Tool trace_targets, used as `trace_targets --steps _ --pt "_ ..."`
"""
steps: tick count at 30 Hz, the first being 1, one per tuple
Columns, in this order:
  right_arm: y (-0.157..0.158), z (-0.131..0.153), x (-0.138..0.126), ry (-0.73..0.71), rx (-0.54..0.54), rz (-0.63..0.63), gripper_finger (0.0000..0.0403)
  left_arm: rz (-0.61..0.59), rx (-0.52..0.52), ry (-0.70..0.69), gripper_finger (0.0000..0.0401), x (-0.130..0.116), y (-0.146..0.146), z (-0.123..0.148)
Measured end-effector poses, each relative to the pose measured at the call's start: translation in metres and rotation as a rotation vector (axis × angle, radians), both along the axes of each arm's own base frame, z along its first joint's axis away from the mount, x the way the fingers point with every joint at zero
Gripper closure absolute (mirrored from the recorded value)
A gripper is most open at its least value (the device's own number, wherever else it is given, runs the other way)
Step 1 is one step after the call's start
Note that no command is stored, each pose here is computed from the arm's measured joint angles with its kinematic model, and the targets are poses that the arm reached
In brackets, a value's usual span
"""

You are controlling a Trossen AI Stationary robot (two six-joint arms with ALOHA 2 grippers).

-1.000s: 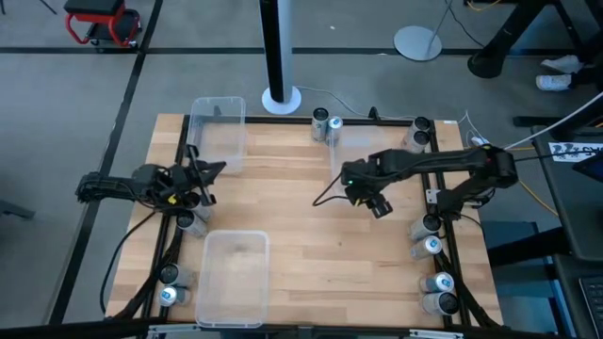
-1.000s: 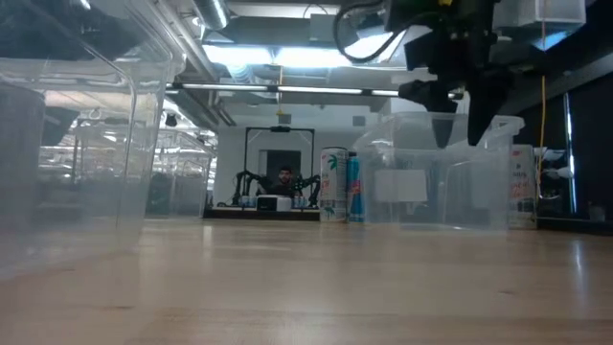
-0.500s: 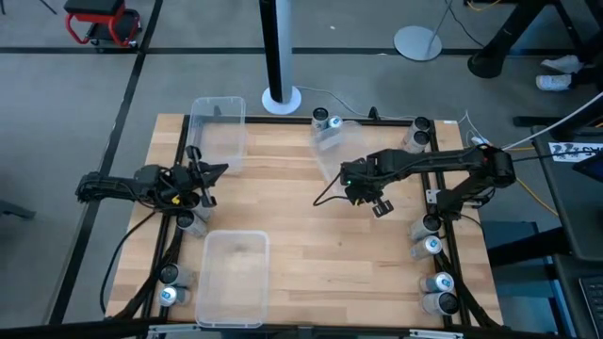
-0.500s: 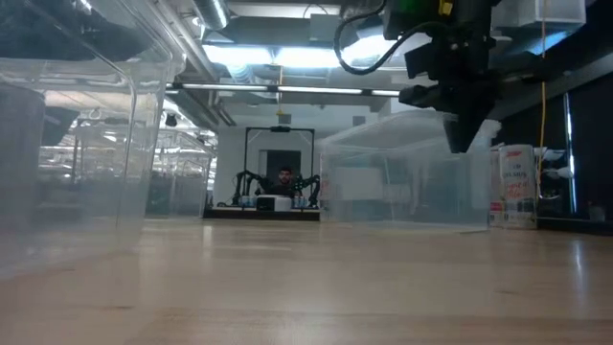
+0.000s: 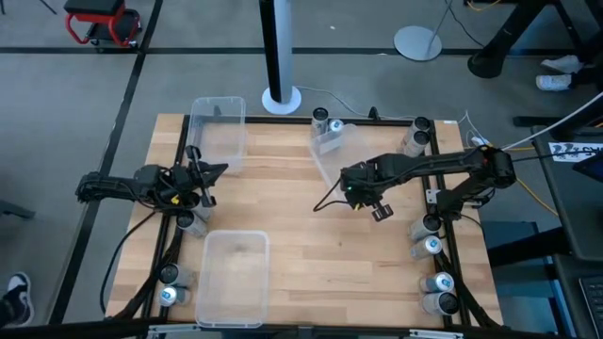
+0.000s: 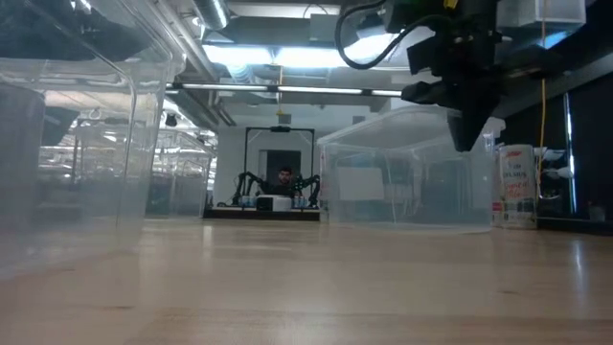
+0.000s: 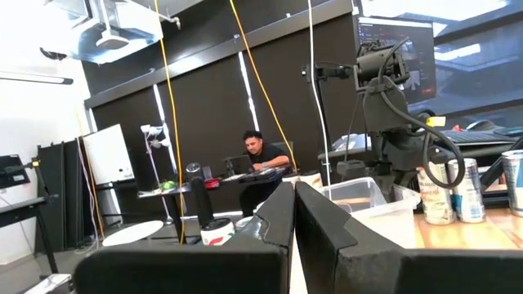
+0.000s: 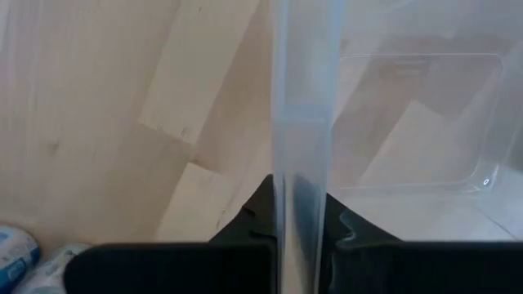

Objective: Sort soda cans
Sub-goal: Move the top right transparent bin to the bottom right of the table

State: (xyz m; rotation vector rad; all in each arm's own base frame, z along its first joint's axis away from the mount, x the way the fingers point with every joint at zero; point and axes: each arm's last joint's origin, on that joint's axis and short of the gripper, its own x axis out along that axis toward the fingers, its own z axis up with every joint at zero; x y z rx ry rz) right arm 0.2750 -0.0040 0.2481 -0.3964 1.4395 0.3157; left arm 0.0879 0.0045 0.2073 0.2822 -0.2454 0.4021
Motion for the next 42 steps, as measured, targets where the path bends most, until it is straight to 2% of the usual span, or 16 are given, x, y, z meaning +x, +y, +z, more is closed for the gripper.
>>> trace_targets --steps 8,14,22,30,37,42 --pt "0.006 0.013 0.003 -0.014 0.036 -0.037 0.0361 -0.007 -0.022 -0.008 0.0396 0.0 0.0 0.0" --pt "0.029 0.03 0.004 -0.04 0.028 -0.027 0.0385 -0.007 -0.02 -0.008 0.0396 0.0 0.0 0.0" --pt "0.06 0.031 0.0 -0.045 0.038 -0.081 0.0356 0.0 -0.001 -0.006 0.0396 0.0 0.0 0.001" --pt "0.096 0.03 -0.002 -0.099 0.075 -0.106 0.0381 -0.001 -0.004 -0.031 0.0396 -0.001 0.0 0.003" --pt "0.125 0.031 -0.005 -0.16 0.153 -0.178 0.036 0.003 0.002 -0.08 0.0396 -0.003 0.0 0.007" --pt "0.14 0.03 -0.007 -0.185 0.171 -0.231 0.0375 0.01 0.018 -0.084 0.0396 -0.003 0.0 0.008"
